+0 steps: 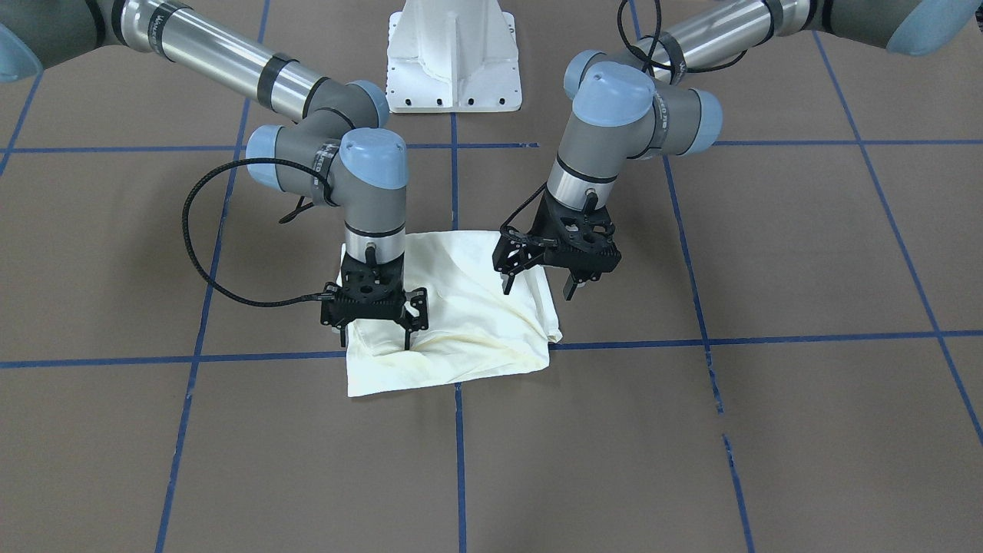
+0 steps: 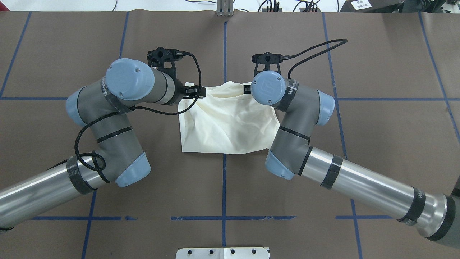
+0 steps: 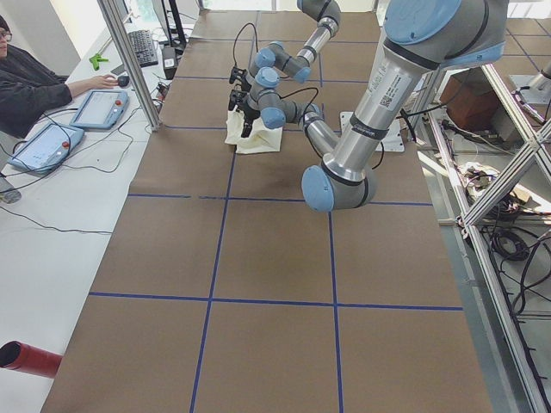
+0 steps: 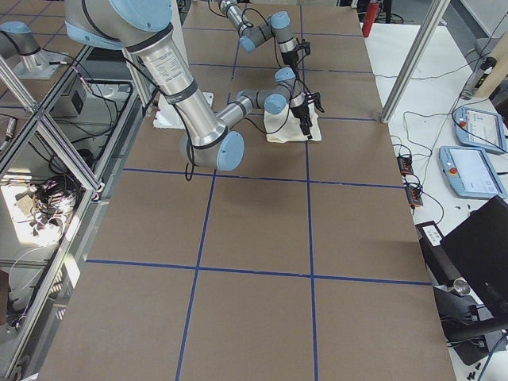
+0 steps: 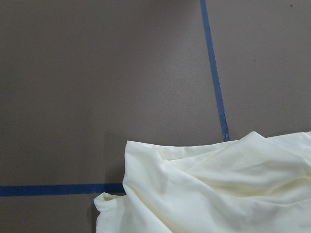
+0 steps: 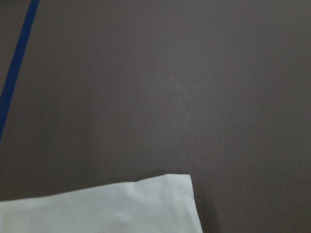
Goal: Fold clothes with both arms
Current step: 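Open both grippers and raise the right gripper away from the shirt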
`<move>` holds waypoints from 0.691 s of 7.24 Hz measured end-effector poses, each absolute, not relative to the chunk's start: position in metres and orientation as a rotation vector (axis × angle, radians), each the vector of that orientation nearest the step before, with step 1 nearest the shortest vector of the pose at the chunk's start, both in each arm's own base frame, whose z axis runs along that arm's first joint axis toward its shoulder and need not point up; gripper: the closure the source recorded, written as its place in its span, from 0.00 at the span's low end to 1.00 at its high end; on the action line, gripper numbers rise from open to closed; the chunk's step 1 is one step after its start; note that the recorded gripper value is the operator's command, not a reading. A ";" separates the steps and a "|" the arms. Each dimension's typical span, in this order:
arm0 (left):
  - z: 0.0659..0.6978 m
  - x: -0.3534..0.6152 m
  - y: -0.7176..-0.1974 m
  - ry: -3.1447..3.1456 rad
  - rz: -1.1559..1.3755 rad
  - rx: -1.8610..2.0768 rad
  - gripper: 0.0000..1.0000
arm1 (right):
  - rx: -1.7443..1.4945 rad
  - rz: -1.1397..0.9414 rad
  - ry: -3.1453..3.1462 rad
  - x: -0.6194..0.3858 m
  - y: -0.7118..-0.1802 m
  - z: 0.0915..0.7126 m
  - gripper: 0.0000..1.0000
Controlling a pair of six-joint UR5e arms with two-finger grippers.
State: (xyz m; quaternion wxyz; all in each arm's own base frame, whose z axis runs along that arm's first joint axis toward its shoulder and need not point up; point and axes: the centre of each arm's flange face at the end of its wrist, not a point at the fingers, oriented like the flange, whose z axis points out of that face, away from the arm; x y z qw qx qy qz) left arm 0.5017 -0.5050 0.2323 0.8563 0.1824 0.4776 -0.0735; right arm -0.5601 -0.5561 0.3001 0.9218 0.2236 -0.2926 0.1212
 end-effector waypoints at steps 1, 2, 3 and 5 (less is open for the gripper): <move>0.232 0.502 -0.505 1.004 -0.155 0.383 0.00 | 0.449 0.264 -0.587 -0.551 -0.570 0.308 0.00; 0.232 0.503 -0.504 1.005 -0.155 0.380 0.00 | 0.420 0.285 -0.603 -0.538 -0.585 0.306 0.00; 0.231 0.504 -0.501 1.015 -0.155 0.380 0.00 | 0.378 0.303 -0.647 -0.521 -0.601 0.294 0.00; 0.244 0.516 -0.471 1.108 -0.126 0.386 0.00 | 0.307 0.300 -0.746 -0.490 -0.616 0.267 0.00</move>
